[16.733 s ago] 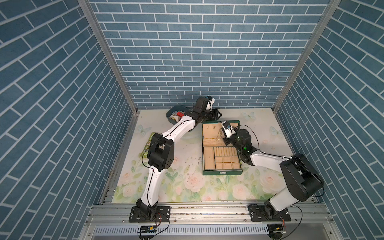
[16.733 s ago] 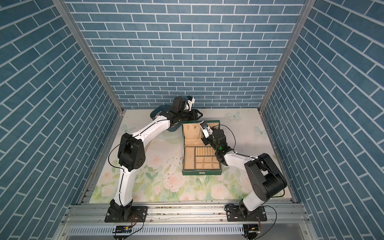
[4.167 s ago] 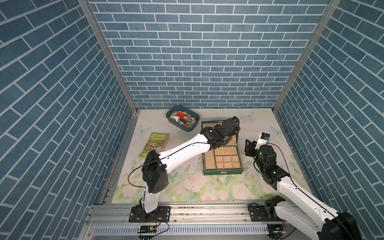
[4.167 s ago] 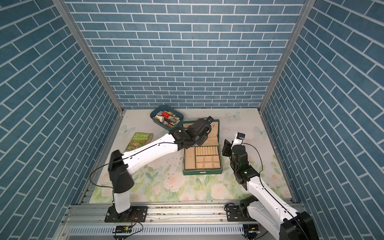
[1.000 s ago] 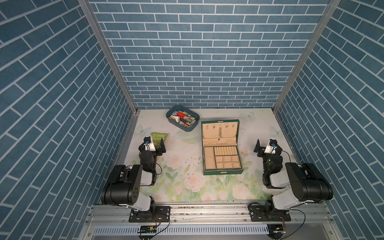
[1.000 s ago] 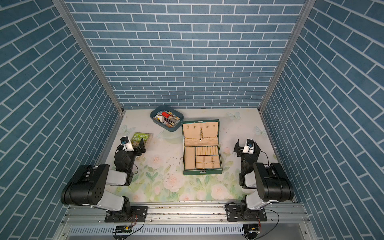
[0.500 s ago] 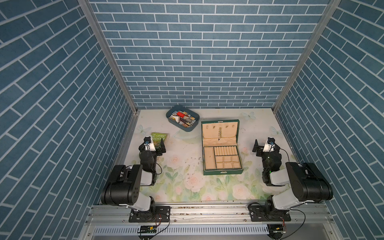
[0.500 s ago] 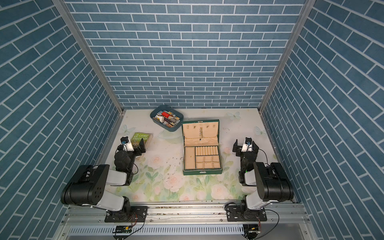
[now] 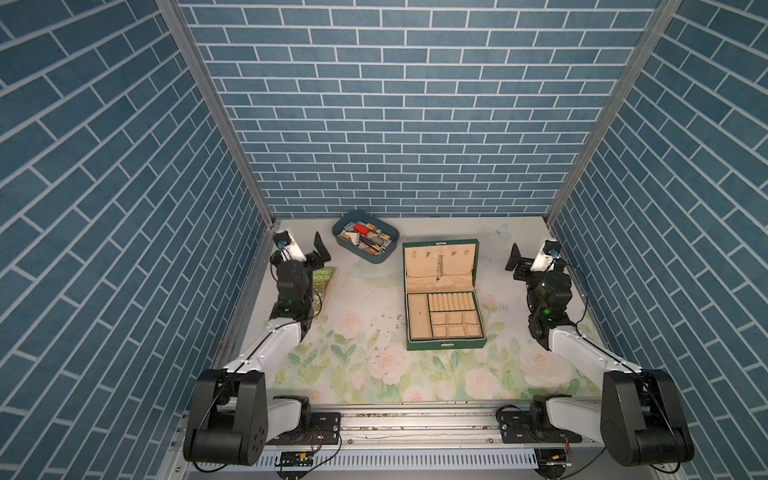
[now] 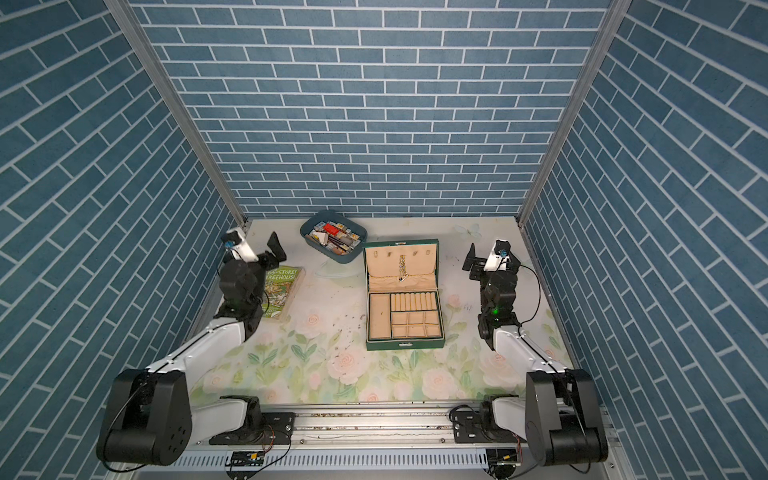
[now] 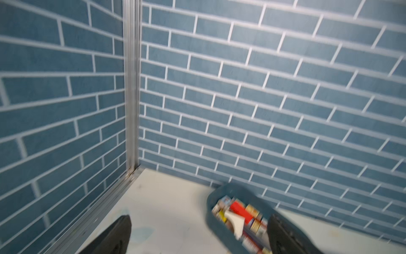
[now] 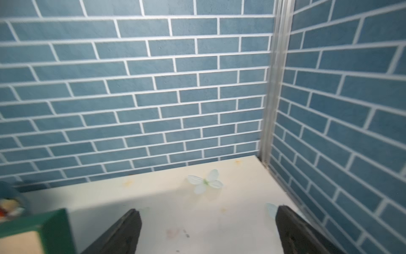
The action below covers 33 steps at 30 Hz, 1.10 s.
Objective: Put jewelry chain into jewelry box
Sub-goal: Close the fastener on the jewelry box.
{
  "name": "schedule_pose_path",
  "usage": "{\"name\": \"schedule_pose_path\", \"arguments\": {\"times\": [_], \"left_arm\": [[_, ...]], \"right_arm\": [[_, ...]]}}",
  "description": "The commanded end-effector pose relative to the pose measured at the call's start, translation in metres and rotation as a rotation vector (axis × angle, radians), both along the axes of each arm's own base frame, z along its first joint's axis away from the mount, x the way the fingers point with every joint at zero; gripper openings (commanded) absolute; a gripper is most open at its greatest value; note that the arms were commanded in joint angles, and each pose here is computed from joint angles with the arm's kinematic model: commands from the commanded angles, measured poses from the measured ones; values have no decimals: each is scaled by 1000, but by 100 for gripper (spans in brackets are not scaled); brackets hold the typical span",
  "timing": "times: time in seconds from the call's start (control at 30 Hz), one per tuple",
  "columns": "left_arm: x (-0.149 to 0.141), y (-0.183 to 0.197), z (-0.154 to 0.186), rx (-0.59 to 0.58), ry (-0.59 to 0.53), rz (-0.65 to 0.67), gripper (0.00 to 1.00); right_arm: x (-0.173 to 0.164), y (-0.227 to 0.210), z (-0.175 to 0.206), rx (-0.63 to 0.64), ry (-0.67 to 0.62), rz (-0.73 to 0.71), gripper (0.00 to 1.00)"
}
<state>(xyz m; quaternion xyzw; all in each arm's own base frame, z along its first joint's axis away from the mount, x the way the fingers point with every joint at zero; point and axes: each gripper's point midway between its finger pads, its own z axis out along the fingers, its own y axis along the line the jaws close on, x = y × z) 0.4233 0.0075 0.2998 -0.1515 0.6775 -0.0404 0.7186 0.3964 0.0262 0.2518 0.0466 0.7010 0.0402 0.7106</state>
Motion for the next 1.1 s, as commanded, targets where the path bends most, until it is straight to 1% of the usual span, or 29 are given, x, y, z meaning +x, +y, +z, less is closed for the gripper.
{"name": "schedule_pose_path", "arguments": {"times": [0.0, 0.03, 0.1, 0.17, 0.27, 0.33, 0.43, 0.53, 0.57, 0.67, 0.73, 0.83, 0.97, 1.07], "left_arm": [[14, -13, -47, -229, 247, -55, 100], [19, -24, -45, -272, 233, -123, 100], [27, -45, -45, -308, 241, -227, 100], [40, -66, -57, -330, 304, -301, 100], [57, -105, -78, -353, 382, -441, 97], [63, -136, -84, -375, 397, -566, 94], [71, -169, -87, -411, 408, -680, 93], [80, -200, -83, -429, 418, -787, 90], [81, -210, -81, -427, 425, -818, 90], [89, -228, -84, -434, 460, -870, 89], [91, -239, -88, -447, 487, -913, 89], [91, -252, -90, -452, 515, -964, 88], [92, -263, -97, -440, 575, -975, 87], [88, -269, -99, -437, 593, -980, 87]], "right_arm": [[-7, 41, -20, 204, 117, 229, 100], [-7, 47, -18, 211, 123, 253, 99], [-5, 55, -14, 183, 152, 254, 99], [-7, 61, -14, 135, 176, 246, 95], [-17, 82, -11, 62, 168, 291, 88], [-22, 103, -11, 24, 170, 361, 80], [-25, 134, -10, -6, 163, 470, 68], [-27, 163, -13, -20, 151, 572, 51], [-28, 171, -13, -25, 139, 597, 48], [-29, 189, -22, -45, 133, 649, 37], [-26, 195, -30, -52, 143, 663, 32], [-22, 201, -38, -76, 150, 666, 28], [-15, 208, -40, -93, 137, 663, 25], [-7, 211, -41, -109, 139, 644, 22]]}}
